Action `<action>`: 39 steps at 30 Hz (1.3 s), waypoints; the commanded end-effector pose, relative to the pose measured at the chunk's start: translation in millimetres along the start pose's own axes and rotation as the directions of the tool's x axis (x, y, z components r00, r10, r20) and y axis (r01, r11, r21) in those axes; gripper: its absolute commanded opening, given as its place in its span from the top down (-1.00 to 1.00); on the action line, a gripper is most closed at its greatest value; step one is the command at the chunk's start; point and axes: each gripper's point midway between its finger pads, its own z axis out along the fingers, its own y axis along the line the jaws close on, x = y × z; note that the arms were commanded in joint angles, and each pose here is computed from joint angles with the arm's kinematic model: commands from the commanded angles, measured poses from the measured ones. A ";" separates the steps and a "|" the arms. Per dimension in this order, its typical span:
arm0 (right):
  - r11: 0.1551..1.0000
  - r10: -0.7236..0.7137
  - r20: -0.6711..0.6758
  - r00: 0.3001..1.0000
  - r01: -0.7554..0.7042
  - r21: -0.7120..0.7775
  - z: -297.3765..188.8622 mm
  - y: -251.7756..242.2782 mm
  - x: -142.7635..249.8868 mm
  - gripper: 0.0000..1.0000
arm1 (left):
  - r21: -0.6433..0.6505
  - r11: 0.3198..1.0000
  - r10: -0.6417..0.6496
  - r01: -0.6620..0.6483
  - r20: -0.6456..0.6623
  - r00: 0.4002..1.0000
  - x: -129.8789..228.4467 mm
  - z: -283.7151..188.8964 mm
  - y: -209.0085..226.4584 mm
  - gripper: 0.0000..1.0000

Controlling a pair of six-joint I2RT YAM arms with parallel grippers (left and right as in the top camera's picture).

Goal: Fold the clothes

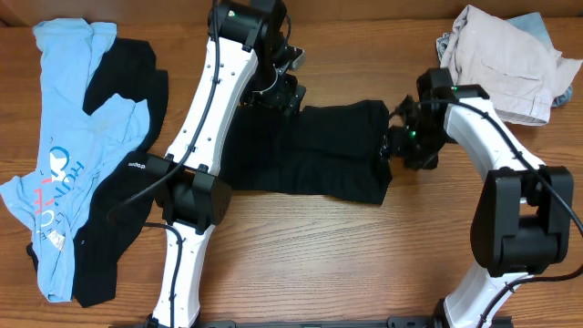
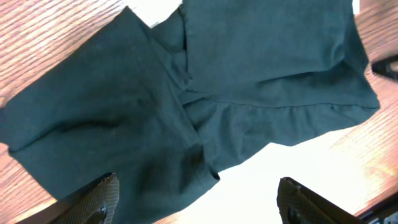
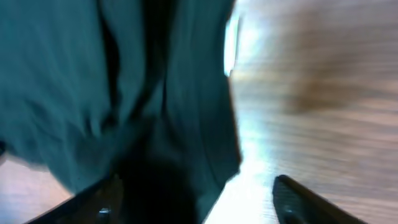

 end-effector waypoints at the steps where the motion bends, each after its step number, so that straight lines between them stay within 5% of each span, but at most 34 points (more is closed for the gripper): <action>1: 0.989 -0.087 -0.003 0.996 0.086 -0.124 -6.9 24.0 6.8 -0.47 | -0.047 0.999 -0.004 0.005 0.028 1.000 -2.0 -11.4 4.3 -0.69; 8: 0.976 -0.168 0.074 0.983 0.176 -0.131 -35.9 44.4 11.8 -0.50 | -0.093 0.996 -0.008 0.011 0.025 1.000 -1.3 -12.3 14.1 -0.77; 21: 0.922 -0.367 0.059 0.929 0.371 -0.113 3.1 71.6 29.6 -0.39 | -0.096 0.995 -0.005 0.008 0.025 1.000 -1.1 -12.8 16.5 -0.81; 25: 0.935 -0.346 0.065 0.936 0.350 -0.062 9.1 62.8 25.6 -0.13 | -0.096 0.995 -0.005 0.008 0.025 1.000 -1.1 -12.8 16.6 -0.81; 28: 0.940 -0.335 0.082 0.939 0.339 -0.041 8.1 60.1 19.7 0.37 | -0.096 0.995 -0.005 0.008 0.025 1.000 -1.1 -12.8 16.6 -0.81; 33: 0.941 -0.331 0.100 0.938 0.336 -0.040 4.5 62.4 14.5 0.92 | -0.096 0.995 -0.005 0.008 0.025 1.000 -1.1 -12.8 16.5 -0.82; 39: 0.940 -0.328 0.155 0.932 0.338 -0.041 -10.6 72.5 -1.6 0.92 | -0.096 0.995 -0.005 0.008 0.025 1.000 -1.1 -12.8 16.6 -0.82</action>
